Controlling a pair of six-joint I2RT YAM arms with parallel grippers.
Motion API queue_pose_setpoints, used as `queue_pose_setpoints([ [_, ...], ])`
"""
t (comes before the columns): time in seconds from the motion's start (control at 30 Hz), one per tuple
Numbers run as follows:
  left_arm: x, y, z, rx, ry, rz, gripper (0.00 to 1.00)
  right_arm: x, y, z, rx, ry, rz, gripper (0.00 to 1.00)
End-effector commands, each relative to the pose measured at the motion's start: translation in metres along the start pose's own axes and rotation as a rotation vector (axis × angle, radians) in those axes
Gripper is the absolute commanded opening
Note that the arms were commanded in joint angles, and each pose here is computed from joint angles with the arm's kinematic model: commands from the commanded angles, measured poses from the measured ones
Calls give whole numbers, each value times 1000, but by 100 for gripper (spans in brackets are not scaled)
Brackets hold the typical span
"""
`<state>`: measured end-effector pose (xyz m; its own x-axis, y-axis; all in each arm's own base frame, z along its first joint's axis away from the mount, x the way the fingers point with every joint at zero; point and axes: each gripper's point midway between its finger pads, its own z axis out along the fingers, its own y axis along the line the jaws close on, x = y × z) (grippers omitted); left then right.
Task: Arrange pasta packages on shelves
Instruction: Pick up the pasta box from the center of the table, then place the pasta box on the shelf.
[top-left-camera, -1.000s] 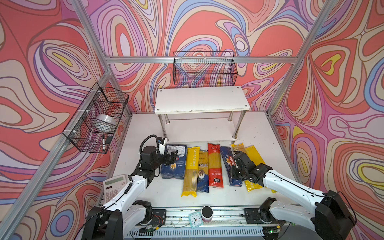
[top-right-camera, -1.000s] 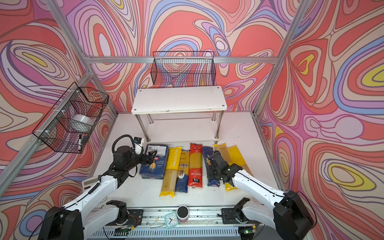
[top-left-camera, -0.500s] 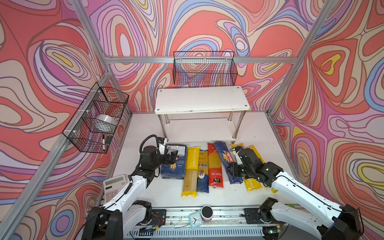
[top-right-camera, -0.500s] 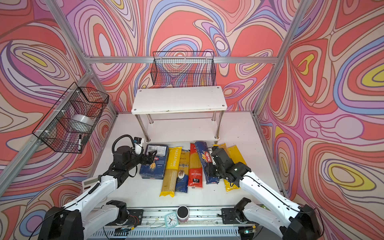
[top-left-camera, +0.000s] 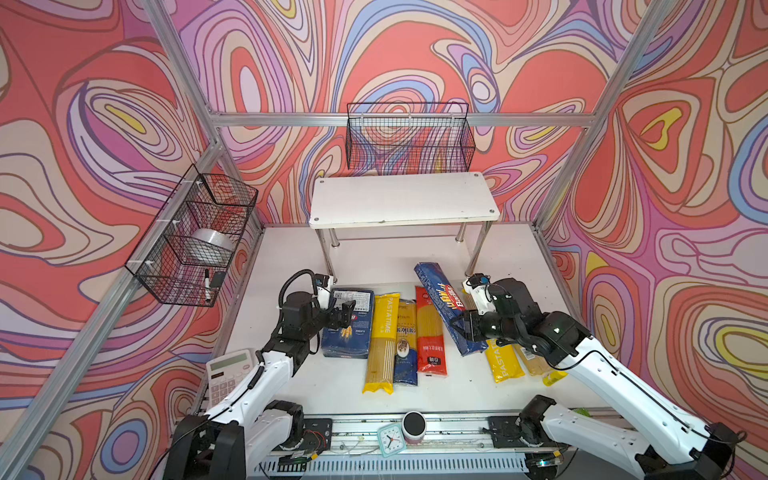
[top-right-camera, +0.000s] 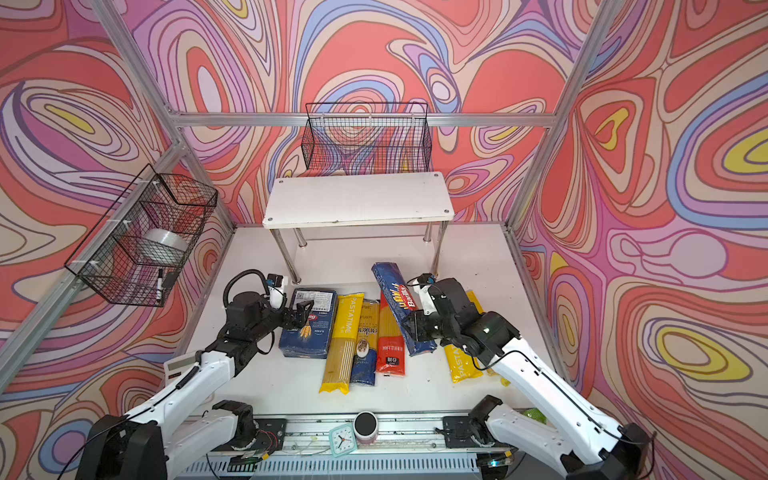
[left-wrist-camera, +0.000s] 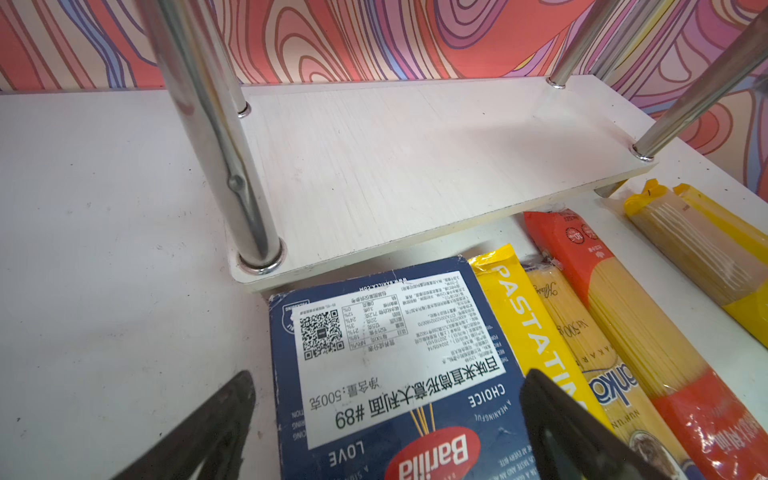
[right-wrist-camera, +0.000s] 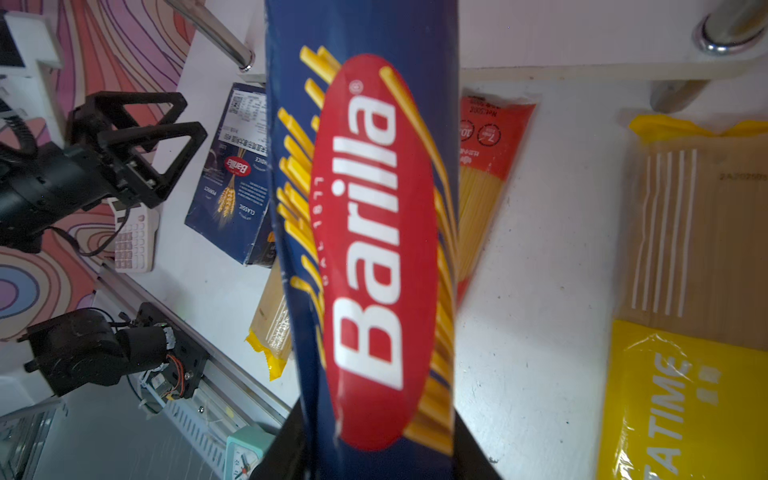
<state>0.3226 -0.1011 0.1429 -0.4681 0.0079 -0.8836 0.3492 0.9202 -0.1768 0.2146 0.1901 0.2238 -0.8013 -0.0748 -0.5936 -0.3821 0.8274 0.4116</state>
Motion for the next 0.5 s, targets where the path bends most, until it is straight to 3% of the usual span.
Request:
queue_pose_setpoints([
  [0.0, -6, 2, -2, -13, -20, -1, 100, -39, 41, -33, -146, -144, -125, 21],
  [0.47, -7, 2, -3, -14, -26, 1, 100, -75, 68, -66, -197, -231, -202, 19],
])
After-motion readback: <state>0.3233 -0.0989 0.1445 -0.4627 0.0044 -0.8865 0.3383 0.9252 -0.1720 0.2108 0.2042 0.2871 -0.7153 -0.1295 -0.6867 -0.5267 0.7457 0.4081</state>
